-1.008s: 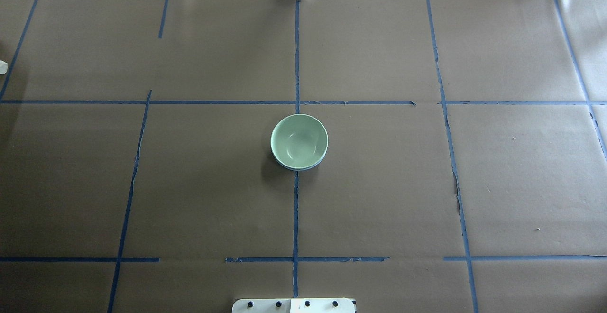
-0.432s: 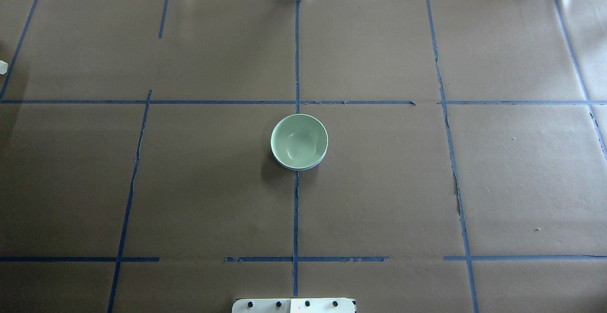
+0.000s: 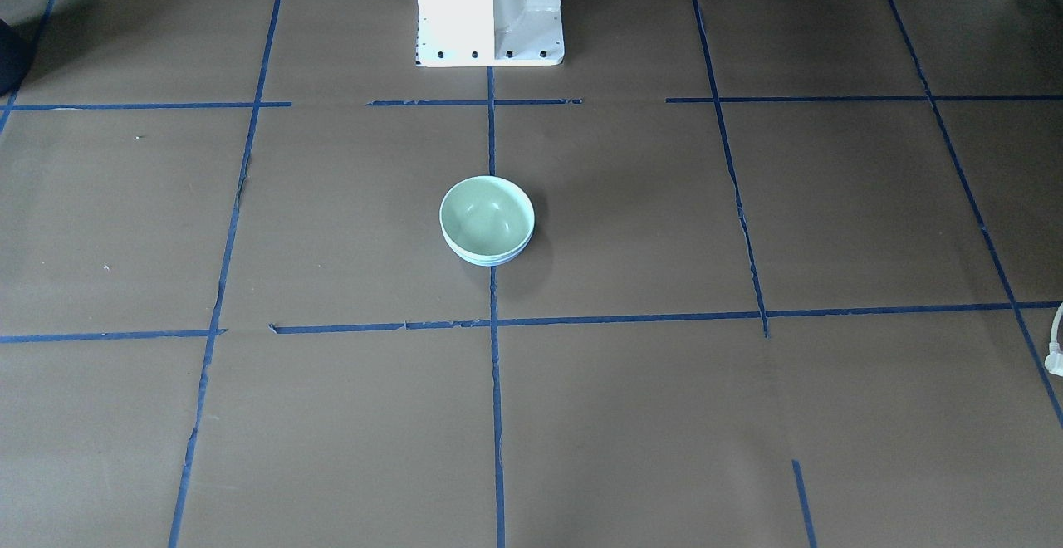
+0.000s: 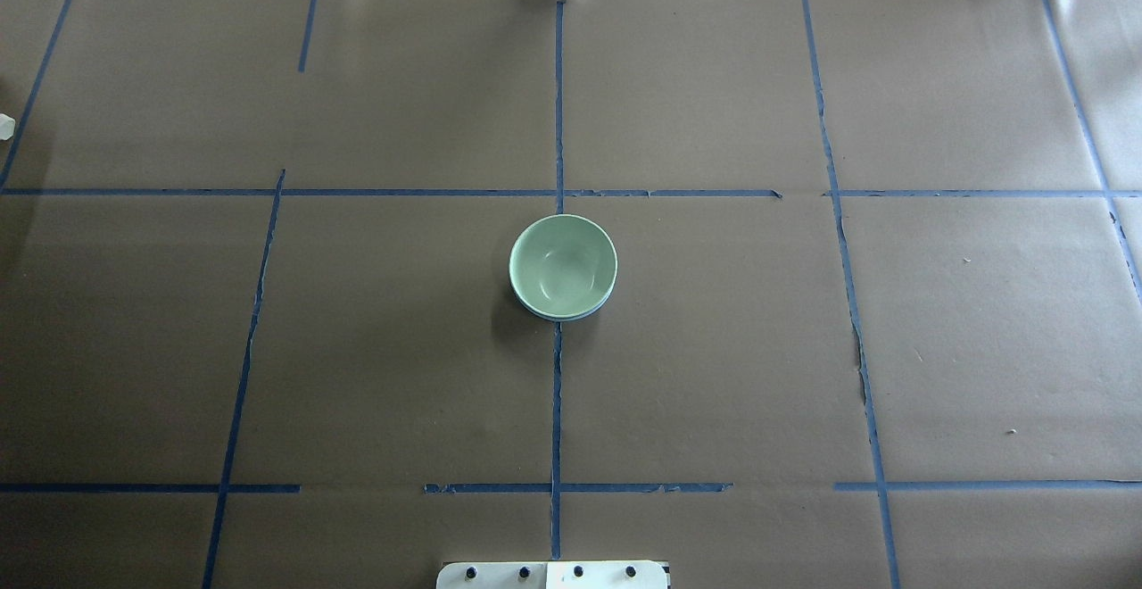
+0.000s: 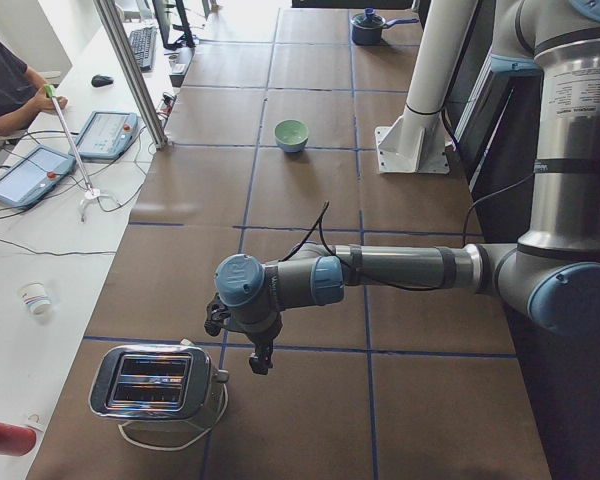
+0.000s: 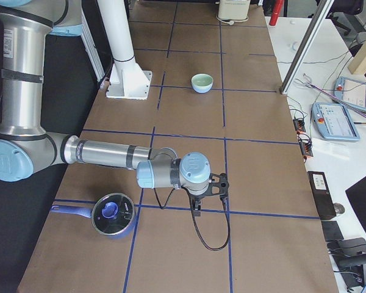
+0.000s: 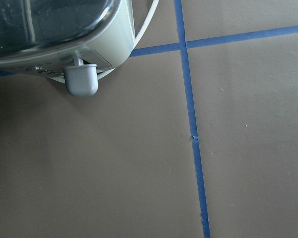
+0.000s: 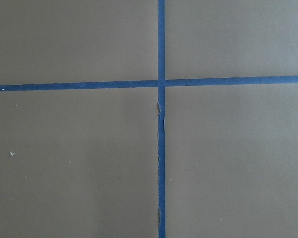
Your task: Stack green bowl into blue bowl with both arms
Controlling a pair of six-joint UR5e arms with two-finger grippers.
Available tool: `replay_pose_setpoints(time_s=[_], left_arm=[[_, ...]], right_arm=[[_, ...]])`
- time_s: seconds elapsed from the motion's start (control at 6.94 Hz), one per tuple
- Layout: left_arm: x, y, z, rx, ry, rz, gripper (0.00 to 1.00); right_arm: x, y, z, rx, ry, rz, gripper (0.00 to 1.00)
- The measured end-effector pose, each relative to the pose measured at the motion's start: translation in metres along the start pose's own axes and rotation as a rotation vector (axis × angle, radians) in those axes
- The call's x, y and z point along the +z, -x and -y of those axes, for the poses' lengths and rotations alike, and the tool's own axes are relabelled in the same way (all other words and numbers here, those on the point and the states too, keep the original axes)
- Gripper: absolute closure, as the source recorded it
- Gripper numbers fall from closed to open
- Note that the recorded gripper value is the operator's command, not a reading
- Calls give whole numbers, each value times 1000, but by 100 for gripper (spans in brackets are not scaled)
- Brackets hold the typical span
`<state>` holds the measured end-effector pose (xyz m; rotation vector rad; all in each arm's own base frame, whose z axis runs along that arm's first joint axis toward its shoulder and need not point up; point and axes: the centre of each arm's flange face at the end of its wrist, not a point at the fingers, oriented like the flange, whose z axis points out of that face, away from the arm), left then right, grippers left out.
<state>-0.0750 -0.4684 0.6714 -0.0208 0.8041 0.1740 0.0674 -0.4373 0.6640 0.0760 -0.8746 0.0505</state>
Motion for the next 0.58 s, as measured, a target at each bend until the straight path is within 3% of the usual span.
replay_pose_setpoints(time_s=[0.58], left_arm=[[0, 0, 0, 0, 0, 1, 0]], right_arm=[[-2, 2, 1, -3, -5, -1, 0]])
